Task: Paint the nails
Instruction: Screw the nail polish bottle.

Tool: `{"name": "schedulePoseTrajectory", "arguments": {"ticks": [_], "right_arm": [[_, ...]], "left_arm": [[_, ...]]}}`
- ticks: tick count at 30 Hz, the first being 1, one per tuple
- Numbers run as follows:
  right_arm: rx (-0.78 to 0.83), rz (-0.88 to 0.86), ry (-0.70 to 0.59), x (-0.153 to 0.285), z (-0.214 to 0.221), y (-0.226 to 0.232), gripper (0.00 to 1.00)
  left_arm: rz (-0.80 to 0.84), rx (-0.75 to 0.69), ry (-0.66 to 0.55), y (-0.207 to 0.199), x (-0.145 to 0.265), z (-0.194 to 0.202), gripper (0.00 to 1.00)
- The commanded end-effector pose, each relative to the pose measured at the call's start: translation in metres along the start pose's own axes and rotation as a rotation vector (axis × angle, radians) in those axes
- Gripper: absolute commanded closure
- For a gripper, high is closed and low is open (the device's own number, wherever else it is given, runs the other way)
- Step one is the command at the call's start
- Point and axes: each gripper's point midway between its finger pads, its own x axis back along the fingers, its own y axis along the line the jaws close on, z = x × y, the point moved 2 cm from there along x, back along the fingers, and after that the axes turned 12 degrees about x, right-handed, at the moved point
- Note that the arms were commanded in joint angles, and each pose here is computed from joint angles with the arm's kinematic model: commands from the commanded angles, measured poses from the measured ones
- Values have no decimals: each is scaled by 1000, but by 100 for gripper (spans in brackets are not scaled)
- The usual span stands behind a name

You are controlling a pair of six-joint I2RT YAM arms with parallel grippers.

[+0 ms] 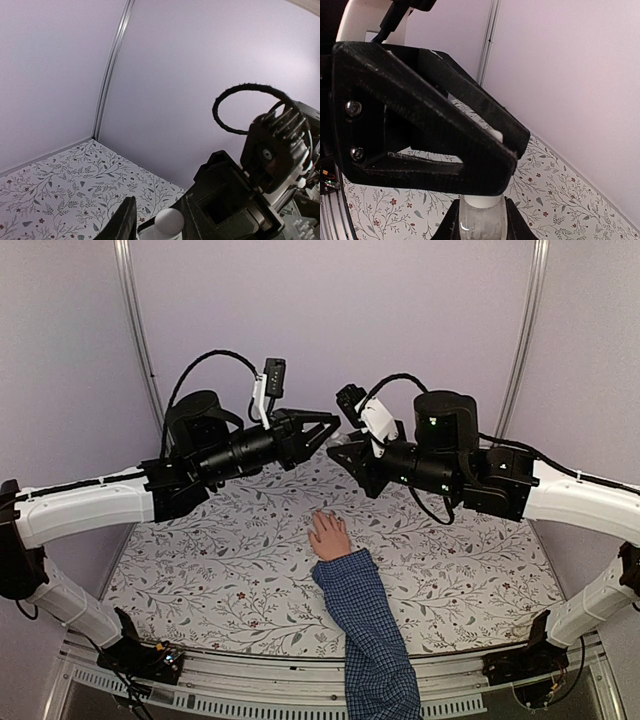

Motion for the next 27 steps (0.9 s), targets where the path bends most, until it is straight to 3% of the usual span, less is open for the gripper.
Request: {"name": "schedulePoseTrajectory", "arguments": {"ticks": [1, 6, 12, 27], "right_arm": [[14, 68, -12, 2, -14, -9, 100], [16, 78, -10, 3, -14, -11, 100], [20, 42, -46, 7, -19, -6, 100], [82, -367, -285, 44, -57, 41, 100]], "left_arm": [[-8, 22, 3, 1, -6, 1, 73], [9, 29, 26, 0, -9, 6, 78], [53, 24, 53, -7, -9, 9, 100], [357, -78, 174, -50, 10, 29, 100]]}}
